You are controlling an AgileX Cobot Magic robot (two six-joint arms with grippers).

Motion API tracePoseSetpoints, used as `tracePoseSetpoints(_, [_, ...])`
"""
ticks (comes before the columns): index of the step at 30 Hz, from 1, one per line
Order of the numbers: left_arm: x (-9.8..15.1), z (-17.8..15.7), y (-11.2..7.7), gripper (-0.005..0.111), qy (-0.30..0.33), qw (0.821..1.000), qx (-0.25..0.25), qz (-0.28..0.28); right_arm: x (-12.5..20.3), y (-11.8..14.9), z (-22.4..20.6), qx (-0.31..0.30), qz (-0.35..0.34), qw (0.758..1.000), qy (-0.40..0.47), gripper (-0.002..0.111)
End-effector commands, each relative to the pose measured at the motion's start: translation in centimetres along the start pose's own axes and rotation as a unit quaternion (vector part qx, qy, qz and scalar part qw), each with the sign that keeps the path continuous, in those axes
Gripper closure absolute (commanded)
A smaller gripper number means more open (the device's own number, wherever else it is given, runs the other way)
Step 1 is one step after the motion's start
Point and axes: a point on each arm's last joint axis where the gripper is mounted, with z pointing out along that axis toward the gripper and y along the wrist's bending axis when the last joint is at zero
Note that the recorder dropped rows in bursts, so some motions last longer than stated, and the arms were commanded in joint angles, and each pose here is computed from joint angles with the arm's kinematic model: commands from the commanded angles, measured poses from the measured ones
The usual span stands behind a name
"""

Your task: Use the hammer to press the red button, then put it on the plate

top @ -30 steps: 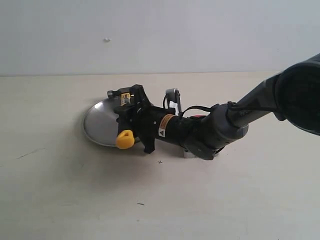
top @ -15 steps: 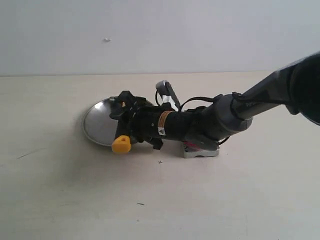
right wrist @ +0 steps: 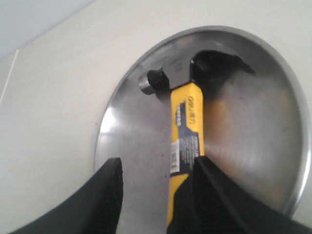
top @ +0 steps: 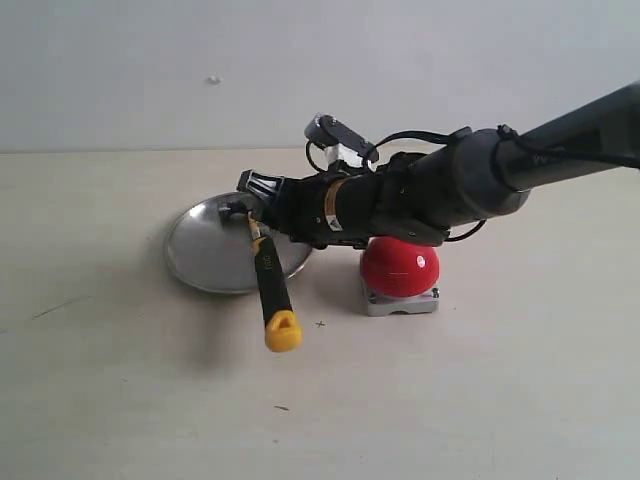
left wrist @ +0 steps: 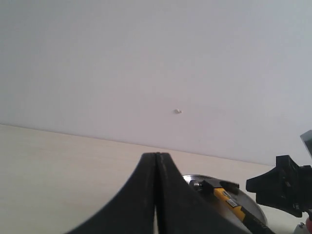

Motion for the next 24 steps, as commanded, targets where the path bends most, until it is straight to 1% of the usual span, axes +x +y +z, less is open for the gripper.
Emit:
tracePoseSetpoints(1, [0.0, 0.0, 0.0, 0.107, -0.002, 1.000, 0.001, -0.001, -0.5, 0.2, 0.3, 0.000, -0.024, 1.000, -0.005, 0.063])
tracePoseSetpoints(3, [0.0, 0.0, 0.0, 0.107, -0.002, 1.000, 0.001, -0.001, -0.9, 0.6, 0.2, -0.004, -0.041, 0.999, -0.011, 0.063])
tracePoseSetpoints(7, [0.0, 0.0, 0.0, 0.107, -0.002, 1.000, 0.001, -0.001, -3.3, 2.6, -2.0, -0.002, -0.116, 0.992, -0.044, 0.063])
tracePoseSetpoints(8, [0.0, 0.0, 0.0, 0.107, -0.002, 1.000, 0.001, -0.001, -3.9, 3.1, -2.8, 0.010, -0.131, 0.990, -0.053, 0.064])
tracePoseSetpoints(9, [0.0, 0.0, 0.0, 0.107, -0.002, 1.000, 0.001, -0.001, -5.0, 3.5, -4.6, 0.054, -0.153, 0.984, -0.066, 0.064])
tracePoseSetpoints(11, [0.0, 0.0, 0.0, 0.107, -0.002, 1.000, 0.001, -0.001, -6.1, 3.9, -6.8, 0.101, -0.182, 0.975, -0.076, 0.068])
tracePoseSetpoints(14, [0.0, 0.0, 0.0, 0.107, -0.002, 1.000, 0.001, -0.001, -6.7, 4.3, -9.8, 0.143, -0.228, 0.960, -0.081, 0.082])
tracePoseSetpoints(15, [0.0, 0.0, 0.0, 0.107, -0.002, 1.000, 0.001, -0.001, -6.8, 4.4, -10.9, 0.158, -0.240, 0.954, -0.080, 0.090])
tracePoseSetpoints(16, [0.0, 0.0, 0.0, 0.107, -0.002, 1.000, 0.001, -0.001, -6.5, 4.1, -12.4, 0.178, -0.260, 0.946, -0.073, 0.104])
tracePoseSetpoints(17, [0.0, 0.0, 0.0, 0.107, -0.002, 1.000, 0.001, -0.001, -6.4, 4.3, -13.9, 0.178, -0.273, 0.942, -0.076, 0.108])
tracePoseSetpoints(18, [0.0, 0.0, 0.0, 0.107, -0.002, 1.000, 0.001, -0.001, -5.8, 4.3, -16.1, 0.172, -0.286, 0.939, -0.079, 0.108])
tracePoseSetpoints(20, [0.0, 0.0, 0.0, 0.107, -0.002, 1.000, 0.001, -0.001, -4.9, 4.2, -17.9, 0.155, -0.293, 0.940, -0.084, 0.108])
tracePoseSetpoints(22, [0.0, 0.0, 0.0, 0.107, -0.002, 1.000, 0.001, -0.001, -4.0, 4.4, -20.1, 0.120, -0.298, 0.942, -0.100, 0.108])
tracePoseSetpoints(24, [0.0, 0.0, 0.0, 0.107, -0.002, 1.000, 0.001, -0.001, -2.6, 4.5, -22.0, 0.071, -0.306, 0.943, -0.113, 0.108])
